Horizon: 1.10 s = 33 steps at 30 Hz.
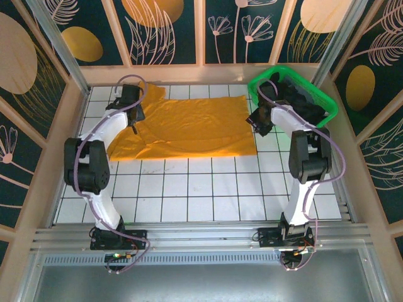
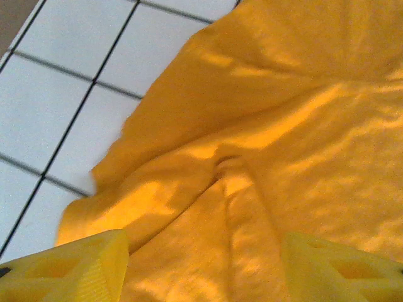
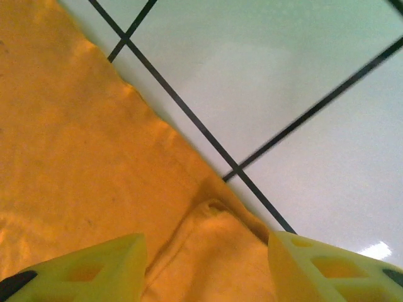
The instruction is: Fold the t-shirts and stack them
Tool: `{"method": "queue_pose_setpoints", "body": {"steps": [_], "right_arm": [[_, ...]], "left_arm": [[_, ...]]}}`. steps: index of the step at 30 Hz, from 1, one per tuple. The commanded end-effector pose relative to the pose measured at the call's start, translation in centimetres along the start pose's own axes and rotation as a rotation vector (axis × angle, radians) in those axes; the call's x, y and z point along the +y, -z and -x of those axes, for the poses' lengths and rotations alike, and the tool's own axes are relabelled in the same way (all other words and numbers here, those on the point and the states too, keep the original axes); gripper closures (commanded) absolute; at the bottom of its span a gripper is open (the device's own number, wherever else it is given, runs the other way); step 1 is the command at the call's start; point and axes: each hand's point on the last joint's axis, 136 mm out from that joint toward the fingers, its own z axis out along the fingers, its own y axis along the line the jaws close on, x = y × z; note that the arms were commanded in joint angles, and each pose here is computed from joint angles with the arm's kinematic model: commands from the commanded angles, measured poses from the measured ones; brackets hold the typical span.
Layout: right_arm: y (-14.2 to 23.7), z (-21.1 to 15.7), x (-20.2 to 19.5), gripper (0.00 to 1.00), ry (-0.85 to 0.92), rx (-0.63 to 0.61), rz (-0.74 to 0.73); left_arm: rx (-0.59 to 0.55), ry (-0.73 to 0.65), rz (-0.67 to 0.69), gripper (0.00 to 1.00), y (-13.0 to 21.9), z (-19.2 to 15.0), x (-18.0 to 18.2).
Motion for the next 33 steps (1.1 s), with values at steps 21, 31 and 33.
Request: {"method": "queue_pose_setpoints", "body": {"steps": [21, 31, 33], "right_arm": [[0.1, -8.3, -7.2, 0.47, 0.161, 0.167, 0.043], [-1.2, -7.6, -7.8, 0.5, 0.151, 0.161, 0.006], [-1.5, -7.7, -7.5, 0.53, 0.148, 0.17, 0.007]], "left_arm": [[0.311, 0.551, 0.005, 0.51, -1.7, -13.9, 12.8], [0.273, 0.525, 0.012, 0.89, -3.7, -12.5, 12.8], [0.268, 0.513, 0.02, 0.98, -3.9, -12.3, 12.9]]}}
